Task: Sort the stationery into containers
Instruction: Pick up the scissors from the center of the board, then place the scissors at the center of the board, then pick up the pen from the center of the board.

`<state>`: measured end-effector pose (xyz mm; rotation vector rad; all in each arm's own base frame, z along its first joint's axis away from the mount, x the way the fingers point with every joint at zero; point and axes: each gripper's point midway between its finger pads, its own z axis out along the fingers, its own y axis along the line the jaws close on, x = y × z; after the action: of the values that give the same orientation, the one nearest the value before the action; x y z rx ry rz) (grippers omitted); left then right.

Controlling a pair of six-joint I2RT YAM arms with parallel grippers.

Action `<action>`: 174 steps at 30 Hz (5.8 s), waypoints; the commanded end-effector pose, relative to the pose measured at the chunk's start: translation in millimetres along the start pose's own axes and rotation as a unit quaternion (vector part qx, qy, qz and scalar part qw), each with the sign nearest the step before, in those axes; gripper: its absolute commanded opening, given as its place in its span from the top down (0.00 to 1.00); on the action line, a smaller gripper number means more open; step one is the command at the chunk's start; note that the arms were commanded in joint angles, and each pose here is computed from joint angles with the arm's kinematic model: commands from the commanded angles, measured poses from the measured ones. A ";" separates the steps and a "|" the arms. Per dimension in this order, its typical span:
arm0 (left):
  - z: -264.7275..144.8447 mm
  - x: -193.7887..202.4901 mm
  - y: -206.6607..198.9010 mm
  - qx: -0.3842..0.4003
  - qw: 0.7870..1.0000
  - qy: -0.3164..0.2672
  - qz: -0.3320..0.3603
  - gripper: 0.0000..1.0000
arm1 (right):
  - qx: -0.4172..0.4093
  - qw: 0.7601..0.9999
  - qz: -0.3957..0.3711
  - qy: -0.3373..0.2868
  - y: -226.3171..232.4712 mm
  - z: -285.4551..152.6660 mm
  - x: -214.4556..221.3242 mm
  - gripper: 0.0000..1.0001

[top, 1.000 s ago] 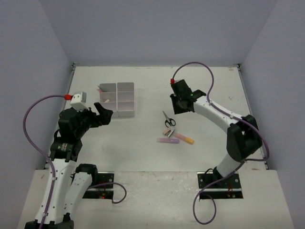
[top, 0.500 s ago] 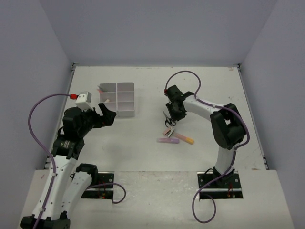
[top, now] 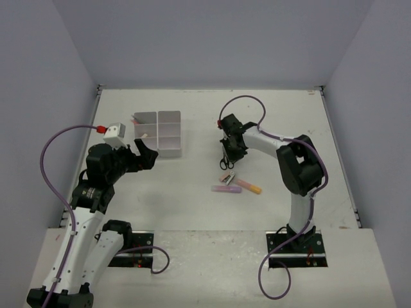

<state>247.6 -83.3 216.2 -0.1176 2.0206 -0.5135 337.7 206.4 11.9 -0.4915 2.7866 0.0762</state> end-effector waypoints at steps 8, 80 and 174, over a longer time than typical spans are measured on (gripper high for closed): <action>6.5 -2.1 -16.7 0.045 0.999 0.006 0.002 0.00 | 0.015 0.995 0.021 -0.099 -8.0 -52.2 -34.3 1.00; 105.2 -121.4 -110.9 0.248 0.909 -0.158 0.294 1.00 | -0.061 0.887 0.060 -0.454 28.0 -292.3 28.9 0.01; -7.5 1.4 -36.1 0.160 0.987 -0.015 0.024 0.00 | -0.041 0.959 -0.278 0.044 79.5 -36.5 97.2 0.67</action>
<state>237.4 -109.2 223.9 0.0598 1.9268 -0.7741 212.8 233.8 12.4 -1.2306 2.6356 -0.0112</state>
